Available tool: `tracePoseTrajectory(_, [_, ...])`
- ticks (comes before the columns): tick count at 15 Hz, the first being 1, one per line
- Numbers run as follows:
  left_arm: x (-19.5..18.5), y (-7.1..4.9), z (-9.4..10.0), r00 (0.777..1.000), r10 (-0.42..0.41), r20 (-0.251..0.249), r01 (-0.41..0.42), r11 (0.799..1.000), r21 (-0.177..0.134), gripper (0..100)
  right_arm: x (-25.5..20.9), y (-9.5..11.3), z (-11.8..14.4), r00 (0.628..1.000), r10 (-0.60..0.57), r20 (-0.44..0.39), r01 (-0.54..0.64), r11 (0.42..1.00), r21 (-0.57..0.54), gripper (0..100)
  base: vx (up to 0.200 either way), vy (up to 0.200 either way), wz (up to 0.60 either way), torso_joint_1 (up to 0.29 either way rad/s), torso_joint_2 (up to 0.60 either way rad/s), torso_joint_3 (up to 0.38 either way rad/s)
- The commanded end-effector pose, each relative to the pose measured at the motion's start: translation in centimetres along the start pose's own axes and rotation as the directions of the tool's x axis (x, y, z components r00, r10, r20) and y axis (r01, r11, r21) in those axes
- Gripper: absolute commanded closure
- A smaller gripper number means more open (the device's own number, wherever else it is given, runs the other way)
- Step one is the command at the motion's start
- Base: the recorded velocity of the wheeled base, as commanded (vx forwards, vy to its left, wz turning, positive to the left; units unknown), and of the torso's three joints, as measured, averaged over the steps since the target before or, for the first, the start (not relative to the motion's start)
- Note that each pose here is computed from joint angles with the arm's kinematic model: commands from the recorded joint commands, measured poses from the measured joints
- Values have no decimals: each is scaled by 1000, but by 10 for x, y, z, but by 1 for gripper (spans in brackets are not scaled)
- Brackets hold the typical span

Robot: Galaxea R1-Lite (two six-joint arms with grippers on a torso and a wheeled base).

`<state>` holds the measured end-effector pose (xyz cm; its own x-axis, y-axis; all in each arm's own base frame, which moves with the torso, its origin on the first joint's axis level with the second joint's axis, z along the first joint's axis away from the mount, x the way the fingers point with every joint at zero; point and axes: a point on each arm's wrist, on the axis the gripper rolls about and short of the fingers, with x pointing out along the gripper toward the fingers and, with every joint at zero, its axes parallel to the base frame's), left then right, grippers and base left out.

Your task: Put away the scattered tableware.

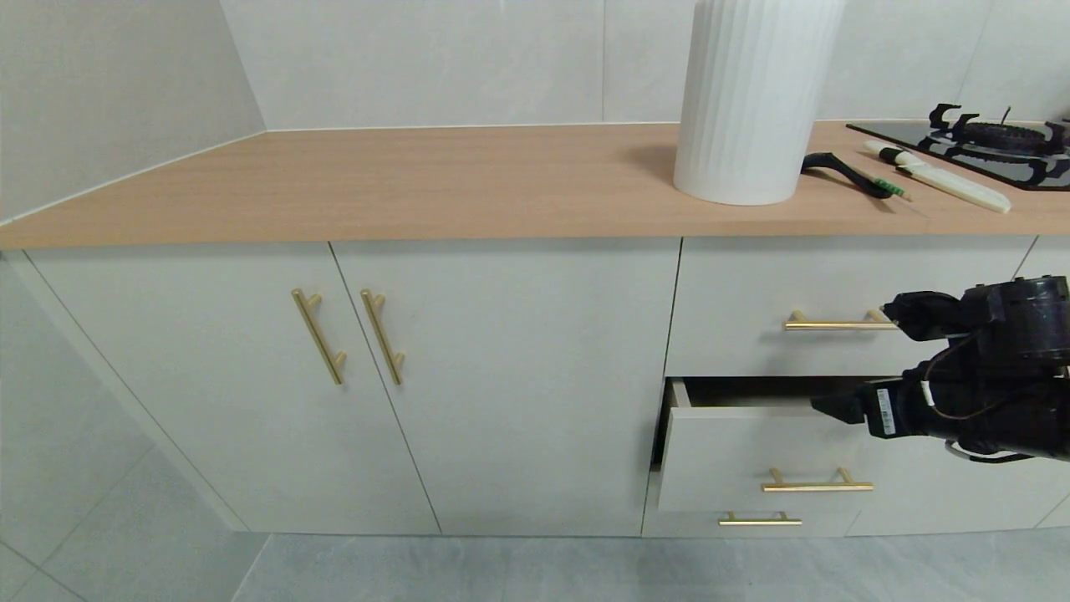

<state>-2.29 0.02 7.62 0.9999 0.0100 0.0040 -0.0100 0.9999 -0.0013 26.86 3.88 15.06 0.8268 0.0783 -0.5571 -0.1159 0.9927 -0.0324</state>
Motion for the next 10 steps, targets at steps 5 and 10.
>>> tracePoseTrajectory(5, [0, 0, 0, 1000, -1, -1, 1, 1000, 0, 0, 58, 3, -22, 996, -83, -19, 83, 996, 20, 0, 0, 0, 0, 0, 0, 0])
tracePoseTrajectory(10, [0, 0, 0, 1000, -1, -1, 1, 1000, 0, 0, 72, 4, -25, 996, -89, 2, 89, 995, 44, 0, 0, 0, 0, 0, 0, 0])
